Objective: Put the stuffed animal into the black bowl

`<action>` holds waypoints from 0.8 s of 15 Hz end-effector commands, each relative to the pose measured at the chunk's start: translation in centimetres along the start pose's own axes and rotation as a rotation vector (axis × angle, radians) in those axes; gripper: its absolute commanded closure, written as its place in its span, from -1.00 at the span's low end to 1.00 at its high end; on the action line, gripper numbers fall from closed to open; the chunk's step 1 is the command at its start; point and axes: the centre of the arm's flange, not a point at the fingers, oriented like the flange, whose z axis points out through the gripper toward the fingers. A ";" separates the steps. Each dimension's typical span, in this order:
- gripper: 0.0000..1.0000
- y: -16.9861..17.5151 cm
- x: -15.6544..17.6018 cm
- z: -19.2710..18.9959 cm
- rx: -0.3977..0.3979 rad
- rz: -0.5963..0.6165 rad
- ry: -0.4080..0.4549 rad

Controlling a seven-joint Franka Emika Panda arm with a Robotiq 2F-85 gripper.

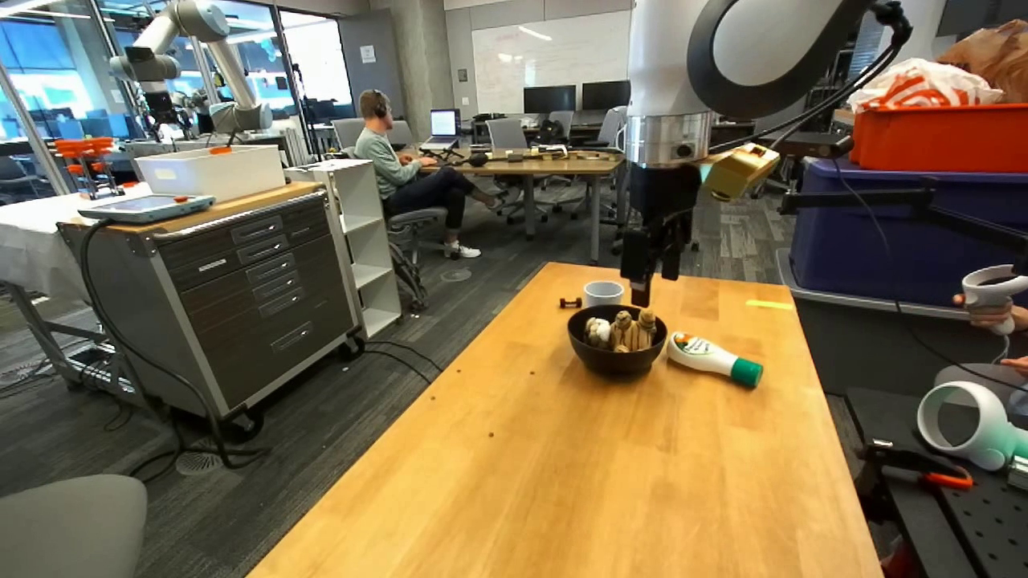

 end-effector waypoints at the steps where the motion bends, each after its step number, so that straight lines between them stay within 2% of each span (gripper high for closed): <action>1: -1.00 -0.4 -3.8 -2.1 0.031 -0.113 -0.022; 10: -1.00 -0.2 -7.5 -3.0 0.007 -0.237 -0.041; 11: -1.00 -0.3 -5.9 -1.9 0.014 -0.205 -0.045; 12: -1.00 -0.3 -6.2 -1.9 0.014 -0.209 -0.045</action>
